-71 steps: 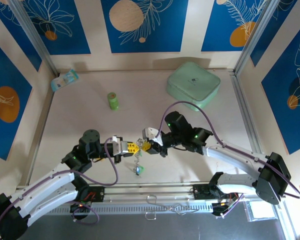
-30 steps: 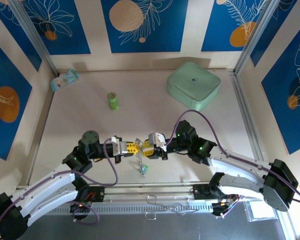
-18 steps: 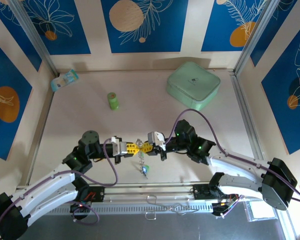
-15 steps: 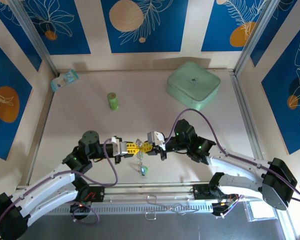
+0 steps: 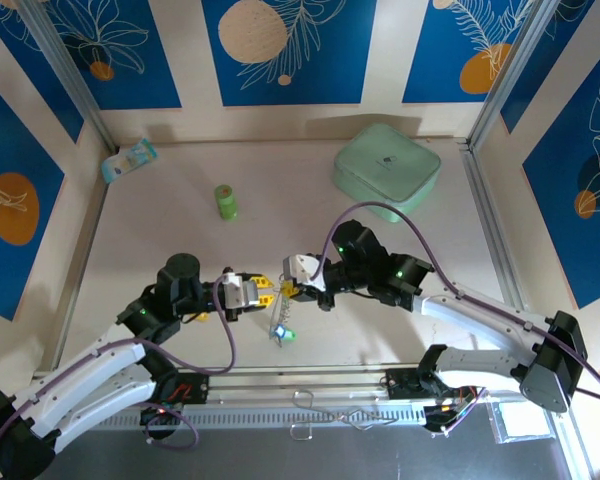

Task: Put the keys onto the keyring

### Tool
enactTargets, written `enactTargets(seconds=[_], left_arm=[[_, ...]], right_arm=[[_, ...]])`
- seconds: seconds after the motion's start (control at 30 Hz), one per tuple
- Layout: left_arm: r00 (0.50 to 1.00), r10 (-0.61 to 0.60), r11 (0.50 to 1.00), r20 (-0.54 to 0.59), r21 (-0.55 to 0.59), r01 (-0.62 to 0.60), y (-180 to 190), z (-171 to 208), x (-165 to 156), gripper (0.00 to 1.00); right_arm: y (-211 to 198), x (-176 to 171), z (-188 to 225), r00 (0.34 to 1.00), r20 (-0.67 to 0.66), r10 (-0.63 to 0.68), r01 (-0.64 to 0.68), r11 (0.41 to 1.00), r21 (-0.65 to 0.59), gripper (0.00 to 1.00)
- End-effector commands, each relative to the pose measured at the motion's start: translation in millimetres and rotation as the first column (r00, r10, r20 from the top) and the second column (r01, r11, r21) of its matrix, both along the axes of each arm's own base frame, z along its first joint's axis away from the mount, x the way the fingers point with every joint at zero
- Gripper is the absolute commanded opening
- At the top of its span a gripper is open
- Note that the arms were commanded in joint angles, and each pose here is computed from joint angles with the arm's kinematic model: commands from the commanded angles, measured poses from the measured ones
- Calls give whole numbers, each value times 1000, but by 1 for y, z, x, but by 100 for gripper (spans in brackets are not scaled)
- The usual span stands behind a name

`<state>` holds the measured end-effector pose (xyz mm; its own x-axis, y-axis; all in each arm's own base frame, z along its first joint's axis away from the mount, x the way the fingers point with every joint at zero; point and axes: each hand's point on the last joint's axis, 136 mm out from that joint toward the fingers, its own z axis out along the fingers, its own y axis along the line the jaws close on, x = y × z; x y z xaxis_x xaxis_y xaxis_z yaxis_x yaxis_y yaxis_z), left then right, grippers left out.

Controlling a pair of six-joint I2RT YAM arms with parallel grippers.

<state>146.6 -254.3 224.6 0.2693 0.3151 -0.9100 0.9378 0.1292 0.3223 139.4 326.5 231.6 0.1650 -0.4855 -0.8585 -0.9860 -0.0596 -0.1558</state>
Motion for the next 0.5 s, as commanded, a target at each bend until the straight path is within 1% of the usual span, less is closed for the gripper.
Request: enactTargets(seconds=[0.0,0.1,0.2,0.33,0.4,0.47], left_arm=[[998,-54,999,12,-5,54,-3,9,-8,26],[998,-55,998,1,0,55,-4,8,-7,25],[998,-66,998,-1,-9,66,-5,11,-9,21],[998,-66,998,-5,0,66,-5,10,-8,9],[998,-69,998,-5,-1,69,-6,10,-9,6],[997,-72,997,-5,-9,72,-6,12,-9,0]], right_arm=[[-2,-1,-2,1000,31,2,1,997,-71,0],[2,-4,-1,999,38,20,-17,997,-82,0],[6,-7,-2,998,50,35,-29,994,-102,0],[11,-9,2,997,56,52,-46,995,-94,0],[13,-11,4,997,56,58,-53,995,-87,0],[14,-12,5,997,50,61,-56,995,-84,0]])
